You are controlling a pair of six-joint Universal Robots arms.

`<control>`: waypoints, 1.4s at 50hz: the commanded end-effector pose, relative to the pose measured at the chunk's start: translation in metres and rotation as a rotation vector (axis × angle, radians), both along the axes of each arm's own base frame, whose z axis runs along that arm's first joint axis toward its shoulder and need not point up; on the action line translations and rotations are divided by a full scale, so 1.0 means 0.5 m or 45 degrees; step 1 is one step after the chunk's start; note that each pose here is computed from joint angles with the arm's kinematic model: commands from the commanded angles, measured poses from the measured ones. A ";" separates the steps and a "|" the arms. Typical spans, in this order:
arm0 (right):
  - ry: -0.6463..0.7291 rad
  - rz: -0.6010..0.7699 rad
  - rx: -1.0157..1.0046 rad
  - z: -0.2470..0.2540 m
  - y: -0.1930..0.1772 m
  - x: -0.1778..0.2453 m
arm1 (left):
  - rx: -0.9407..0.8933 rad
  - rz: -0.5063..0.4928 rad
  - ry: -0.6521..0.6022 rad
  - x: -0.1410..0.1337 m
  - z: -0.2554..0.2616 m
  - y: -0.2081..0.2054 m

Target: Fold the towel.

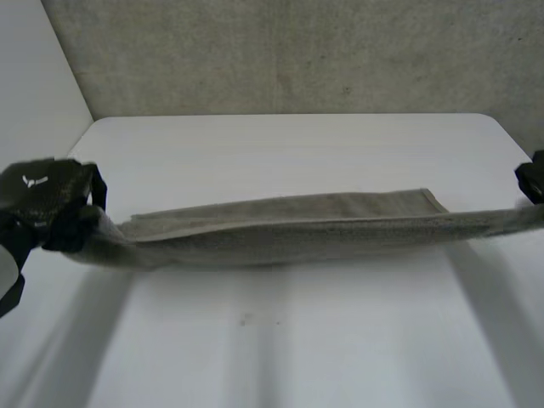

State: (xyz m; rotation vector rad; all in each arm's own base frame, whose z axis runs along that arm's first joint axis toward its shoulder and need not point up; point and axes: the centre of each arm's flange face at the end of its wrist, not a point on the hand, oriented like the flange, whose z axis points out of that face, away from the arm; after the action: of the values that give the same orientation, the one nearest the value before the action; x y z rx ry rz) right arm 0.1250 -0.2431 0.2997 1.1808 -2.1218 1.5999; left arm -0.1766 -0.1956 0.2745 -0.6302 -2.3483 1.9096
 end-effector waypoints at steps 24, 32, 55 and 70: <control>0.037 0.024 0.115 -0.236 -0.225 0.090 | 0.309 0.001 -0.087 -0.063 -0.206 -0.242; 0.019 0.026 -0.064 -0.261 -0.300 0.129 | 0.240 0.043 -0.129 -0.112 -0.234 -0.306; -0.157 -0.087 -0.239 -0.141 -0.272 0.152 | -0.008 -0.062 -0.045 -0.175 -0.090 -0.250; -0.227 -0.082 0.257 -0.255 -0.156 0.041 | -0.029 -0.064 -0.004 -0.134 -0.113 -0.143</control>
State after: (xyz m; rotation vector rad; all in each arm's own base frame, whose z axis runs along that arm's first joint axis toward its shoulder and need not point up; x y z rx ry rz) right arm 0.1669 -0.3348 0.2008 1.0504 -2.3058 1.6340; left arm -0.2507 -0.2787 0.2283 -0.7167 -2.3216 1.8826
